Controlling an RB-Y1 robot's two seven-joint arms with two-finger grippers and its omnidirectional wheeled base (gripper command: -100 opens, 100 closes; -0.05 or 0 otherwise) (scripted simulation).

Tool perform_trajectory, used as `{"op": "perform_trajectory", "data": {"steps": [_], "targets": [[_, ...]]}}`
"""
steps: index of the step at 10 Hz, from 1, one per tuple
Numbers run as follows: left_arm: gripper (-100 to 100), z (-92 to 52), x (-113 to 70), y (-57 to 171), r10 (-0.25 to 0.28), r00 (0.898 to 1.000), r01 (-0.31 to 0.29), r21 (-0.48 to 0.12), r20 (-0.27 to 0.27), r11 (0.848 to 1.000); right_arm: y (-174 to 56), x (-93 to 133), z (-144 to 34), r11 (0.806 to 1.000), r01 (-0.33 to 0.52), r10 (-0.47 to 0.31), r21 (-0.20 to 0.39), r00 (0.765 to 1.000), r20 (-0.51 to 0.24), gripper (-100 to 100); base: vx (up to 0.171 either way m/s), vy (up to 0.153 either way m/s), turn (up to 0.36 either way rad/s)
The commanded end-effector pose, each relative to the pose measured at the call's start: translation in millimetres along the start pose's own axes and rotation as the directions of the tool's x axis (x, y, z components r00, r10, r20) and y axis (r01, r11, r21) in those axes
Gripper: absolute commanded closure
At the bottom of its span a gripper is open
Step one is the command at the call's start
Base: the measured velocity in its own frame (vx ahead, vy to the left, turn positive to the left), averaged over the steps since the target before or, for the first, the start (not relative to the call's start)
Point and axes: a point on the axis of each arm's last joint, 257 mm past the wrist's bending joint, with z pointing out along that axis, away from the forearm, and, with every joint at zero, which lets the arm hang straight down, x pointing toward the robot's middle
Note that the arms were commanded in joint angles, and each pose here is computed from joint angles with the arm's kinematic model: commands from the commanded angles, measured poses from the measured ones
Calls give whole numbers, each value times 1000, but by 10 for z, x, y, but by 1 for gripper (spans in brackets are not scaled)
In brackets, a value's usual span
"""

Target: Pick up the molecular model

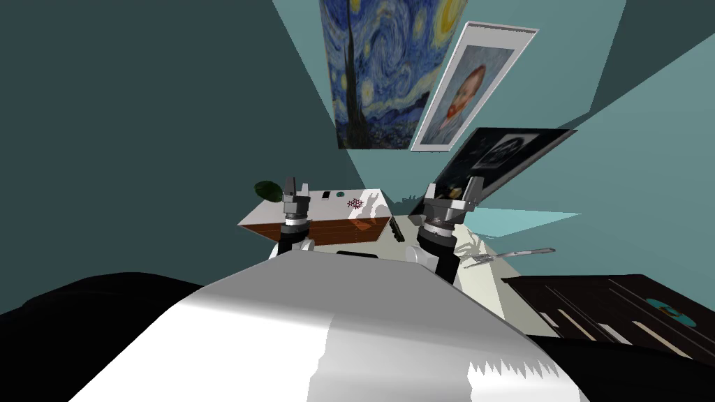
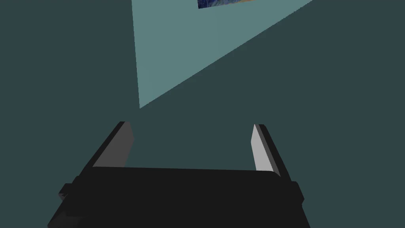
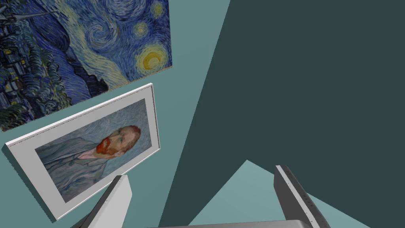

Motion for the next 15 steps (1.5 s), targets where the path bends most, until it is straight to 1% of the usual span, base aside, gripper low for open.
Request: {"op": "perform_trajectory", "data": {"steps": [1,3,4,6,8,10,11,12,14,15], "targets": [[-100,-13,48,122,21,999,-22,-26,-45,999,0,0,0,1000,0,0,0,1000,0,0,11,-26,7],[-100,-27,70,292,42,996,-48,-64,-80,997,0,0,0,1000,0,0,0,1000,0,0,19,-62,8],[-100,-43,63,513,67,992,-79,-114,-107,990,0,0,0,1000,0,0,0,1000,0,0,27,-105,13],[-100,-64,24,772,92,988,-114,-174,-128,978,0,0,0,1000,0,0,0,1000,0,0,39,-125,10],[-100,-96,-44,1059,117,983,-150,-241,-143,959,0,0,0,1000,0,0,0,1000,0,0,31,-106,8],[-100,-139,-140,1360,142,978,-185,-312,-154,932,0,0,0,1000,0,0,0,1000,0,0,32,-107,9],[-100,-166,-195,1511,154,975,-202,-348,-159,916,0,0,0,1000,0,0,0,1000,0,0,24,-119,4],[-100,-198,-256,1668,166,973,-217,-385,-162,897,0,0,0,1000,0,0,0,1000,0,0,18,-136,8],[-100,-275,-385,1980,187,968,-245,-460,-168,853,0,0,0,1000,0,0,0,1000,0,0,30,-142,13],[-100,-287,-388,2002,187,968,-246,-468,-169,849,0,0,0,1000,0,0,0,1000,0,0,37,-101,8]]}}
